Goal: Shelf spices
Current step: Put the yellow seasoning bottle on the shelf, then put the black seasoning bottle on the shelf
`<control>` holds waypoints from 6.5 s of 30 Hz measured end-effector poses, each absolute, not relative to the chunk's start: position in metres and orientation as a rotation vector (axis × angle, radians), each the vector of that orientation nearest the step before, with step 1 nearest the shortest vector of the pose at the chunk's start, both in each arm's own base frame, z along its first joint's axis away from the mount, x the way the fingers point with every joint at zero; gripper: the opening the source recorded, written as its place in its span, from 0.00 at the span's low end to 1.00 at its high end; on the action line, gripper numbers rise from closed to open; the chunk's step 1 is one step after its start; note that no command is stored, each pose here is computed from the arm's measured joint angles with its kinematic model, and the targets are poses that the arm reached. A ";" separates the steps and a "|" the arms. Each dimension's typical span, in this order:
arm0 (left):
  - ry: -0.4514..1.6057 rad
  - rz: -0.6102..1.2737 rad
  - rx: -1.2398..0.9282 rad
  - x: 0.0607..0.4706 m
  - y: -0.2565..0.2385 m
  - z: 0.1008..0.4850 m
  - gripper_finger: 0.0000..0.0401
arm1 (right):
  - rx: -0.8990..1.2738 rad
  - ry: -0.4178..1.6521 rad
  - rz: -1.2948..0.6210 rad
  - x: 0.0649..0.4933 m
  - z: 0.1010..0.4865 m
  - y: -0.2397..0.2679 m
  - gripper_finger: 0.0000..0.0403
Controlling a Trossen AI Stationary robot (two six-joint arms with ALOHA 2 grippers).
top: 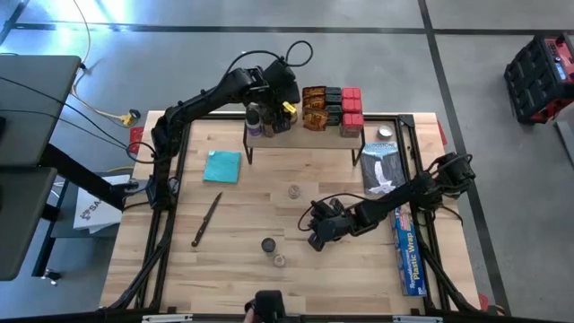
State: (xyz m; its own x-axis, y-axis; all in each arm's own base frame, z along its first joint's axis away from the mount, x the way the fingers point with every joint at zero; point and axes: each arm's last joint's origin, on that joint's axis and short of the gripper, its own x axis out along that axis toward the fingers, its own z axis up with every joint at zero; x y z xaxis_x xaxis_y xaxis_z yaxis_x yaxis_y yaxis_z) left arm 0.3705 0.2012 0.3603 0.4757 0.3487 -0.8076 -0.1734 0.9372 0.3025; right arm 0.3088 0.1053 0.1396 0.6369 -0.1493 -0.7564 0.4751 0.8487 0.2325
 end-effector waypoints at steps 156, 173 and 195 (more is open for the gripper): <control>0.829 -0.009 -0.026 0.292 -0.157 0.188 0.71 | 0.386 0.682 -0.364 0.299 0.166 0.120 0.19; 0.839 -0.050 -0.003 0.299 -0.154 0.200 0.51 | 0.387 0.682 -0.366 0.299 0.166 0.120 0.19; 0.809 0.111 0.107 0.351 -0.035 0.353 0.50 | 0.387 0.680 -0.366 0.299 0.166 0.120 0.19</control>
State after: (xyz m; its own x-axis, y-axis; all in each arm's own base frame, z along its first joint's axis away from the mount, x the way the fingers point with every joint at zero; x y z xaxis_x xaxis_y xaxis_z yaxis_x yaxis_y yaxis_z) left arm 0.3513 -0.0346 0.3533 0.6853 0.1394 -0.7148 -0.0579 0.9888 0.1372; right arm 0.2988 0.1203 0.1661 0.7201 -0.1987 -0.6648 0.4460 0.8666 0.2241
